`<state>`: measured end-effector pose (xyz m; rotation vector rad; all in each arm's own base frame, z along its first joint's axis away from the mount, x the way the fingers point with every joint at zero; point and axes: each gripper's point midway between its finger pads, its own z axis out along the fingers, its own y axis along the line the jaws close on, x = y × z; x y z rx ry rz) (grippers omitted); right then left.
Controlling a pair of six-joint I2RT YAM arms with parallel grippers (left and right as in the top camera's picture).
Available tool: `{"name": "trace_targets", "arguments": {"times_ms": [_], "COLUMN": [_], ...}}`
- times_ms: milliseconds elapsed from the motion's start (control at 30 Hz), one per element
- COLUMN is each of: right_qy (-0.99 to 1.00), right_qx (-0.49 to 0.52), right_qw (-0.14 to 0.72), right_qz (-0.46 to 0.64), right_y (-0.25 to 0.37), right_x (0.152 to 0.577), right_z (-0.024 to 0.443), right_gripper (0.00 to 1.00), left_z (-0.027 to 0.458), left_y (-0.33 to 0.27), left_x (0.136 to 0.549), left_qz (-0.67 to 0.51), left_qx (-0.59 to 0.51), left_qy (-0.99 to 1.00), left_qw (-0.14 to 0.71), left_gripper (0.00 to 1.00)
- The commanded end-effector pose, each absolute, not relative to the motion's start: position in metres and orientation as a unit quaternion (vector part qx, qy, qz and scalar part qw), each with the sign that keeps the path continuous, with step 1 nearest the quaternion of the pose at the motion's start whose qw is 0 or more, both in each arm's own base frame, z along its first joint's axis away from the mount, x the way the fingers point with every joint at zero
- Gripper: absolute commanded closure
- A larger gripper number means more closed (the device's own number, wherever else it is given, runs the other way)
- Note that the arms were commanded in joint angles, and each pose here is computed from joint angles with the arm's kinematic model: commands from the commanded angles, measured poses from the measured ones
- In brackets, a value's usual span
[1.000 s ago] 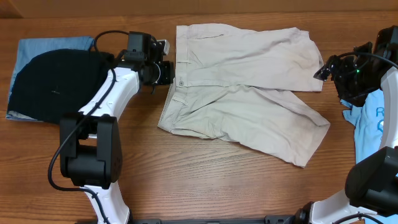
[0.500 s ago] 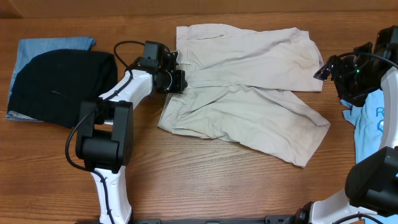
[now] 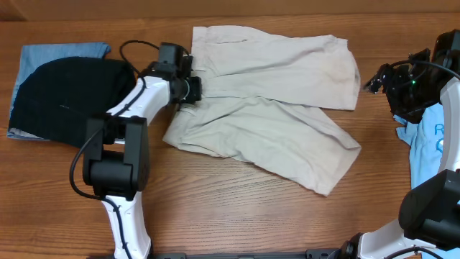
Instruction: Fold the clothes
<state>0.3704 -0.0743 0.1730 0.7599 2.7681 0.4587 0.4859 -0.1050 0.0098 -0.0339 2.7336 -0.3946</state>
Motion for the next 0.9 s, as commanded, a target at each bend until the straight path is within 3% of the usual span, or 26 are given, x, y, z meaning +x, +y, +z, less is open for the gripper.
{"name": "trace_targets", "arguments": {"times_ms": [0, 133, 267, 400, 433, 533, 767, 867], "right_qy": [0.945, 0.945, 0.945, 0.945, 0.945, 0.945, 0.945, 0.943], "right_qx": [0.253, 0.253, 0.253, 0.253, 0.253, 0.253, 0.253, 0.255], "right_qw": [0.134, 0.134, 0.134, 0.134, 0.134, 0.134, 0.134, 0.144], "right_qz": [0.158, 0.158, 0.158, 0.158, 0.158, 0.158, 0.158, 0.158], "right_y": [-0.075, -0.075, -0.075, -0.075, -0.075, -0.075, -0.075, -0.077], "right_x": [0.375, 0.375, 0.375, 0.375, 0.375, 0.375, 0.375, 0.380], "right_z": [0.182, 0.182, 0.182, 0.182, 0.182, 0.182, 0.182, 0.184], "right_gripper": [0.00, 0.00, 0.00, 0.00, 0.00, 0.00, 0.00, 0.00], "left_z": [-0.021, -0.003, 0.062, 0.149, 0.165, 0.188, 0.174, 0.173], "left_y": [-0.042, -0.043, -0.050, -0.058, -0.058, -0.058, -0.060, -0.070], "left_x": [0.472, 0.475, 0.485, 0.477, 0.472, 0.457, 0.431, 0.424], "left_qz": [-0.067, -0.076, -0.092, -0.120, -0.121, -0.128, -0.135, -0.165], "left_qx": [-0.101, -0.101, -0.090, -0.075, -0.074, -0.076, -0.084, -0.077], "left_qy": [0.981, 0.978, 0.965, 0.943, 0.940, 0.937, 0.953, 0.954], "left_qw": [0.151, 0.164, 0.230, 0.300, 0.310, 0.316, 0.257, 0.238], "left_gripper": [0.96, 0.96, 0.91, 0.71, 0.59, 0.37, 0.28, 0.16]}}
